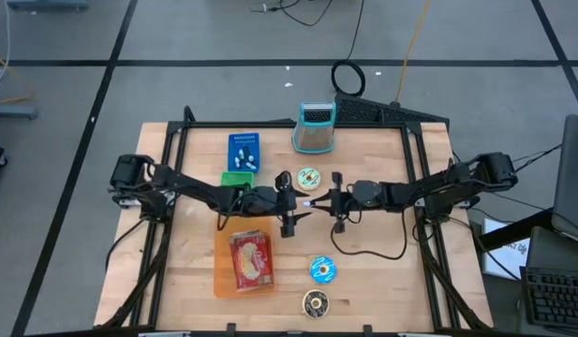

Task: Pick & Place Food Item
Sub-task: Put the black food coloring bottle into the blue bin

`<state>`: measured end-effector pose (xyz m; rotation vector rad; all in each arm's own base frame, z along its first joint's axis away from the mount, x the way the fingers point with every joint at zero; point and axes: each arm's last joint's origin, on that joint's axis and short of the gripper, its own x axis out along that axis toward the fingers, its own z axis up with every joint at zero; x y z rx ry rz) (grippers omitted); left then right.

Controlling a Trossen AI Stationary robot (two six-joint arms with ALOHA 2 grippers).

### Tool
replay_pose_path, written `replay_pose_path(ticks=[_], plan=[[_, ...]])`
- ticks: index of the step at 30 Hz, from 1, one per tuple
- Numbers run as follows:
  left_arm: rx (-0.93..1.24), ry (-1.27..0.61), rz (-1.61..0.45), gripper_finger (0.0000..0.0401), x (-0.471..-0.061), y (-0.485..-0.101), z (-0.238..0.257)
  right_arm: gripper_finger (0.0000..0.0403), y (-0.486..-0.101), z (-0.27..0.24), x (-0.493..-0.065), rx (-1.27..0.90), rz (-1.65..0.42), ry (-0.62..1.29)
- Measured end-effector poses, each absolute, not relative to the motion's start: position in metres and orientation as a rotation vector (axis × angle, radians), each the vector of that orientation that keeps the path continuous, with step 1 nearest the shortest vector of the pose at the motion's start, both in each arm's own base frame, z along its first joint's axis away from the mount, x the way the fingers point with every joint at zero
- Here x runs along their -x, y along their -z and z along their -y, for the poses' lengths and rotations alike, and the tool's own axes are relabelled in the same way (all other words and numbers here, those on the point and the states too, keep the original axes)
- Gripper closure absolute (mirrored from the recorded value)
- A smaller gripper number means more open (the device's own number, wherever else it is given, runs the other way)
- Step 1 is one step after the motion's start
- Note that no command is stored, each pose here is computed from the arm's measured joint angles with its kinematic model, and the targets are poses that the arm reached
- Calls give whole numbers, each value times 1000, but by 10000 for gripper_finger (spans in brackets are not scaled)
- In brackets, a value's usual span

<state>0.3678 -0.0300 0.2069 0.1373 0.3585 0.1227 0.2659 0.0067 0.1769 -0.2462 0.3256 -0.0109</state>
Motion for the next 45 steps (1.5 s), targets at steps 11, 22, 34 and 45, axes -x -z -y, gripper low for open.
replay_pose_path(ticks=[11, 22, 34, 45], plan=[[-145, -138, -346, 153, -364, -217, 26, 357, -192, -7, -260, 234, -265, 11], [-139, -108, -316, 282, -365, -219, 23, 357, -191, -7, -260, 216, -273, 10], [-128, -121, -314, 330, -365, -220, 23, 351, -192, -10, -260, 218, -265, 4], [-105, -242, -285, 331, -359, -233, 8, 279, -201, -10, -255, -10, -246, 33]])
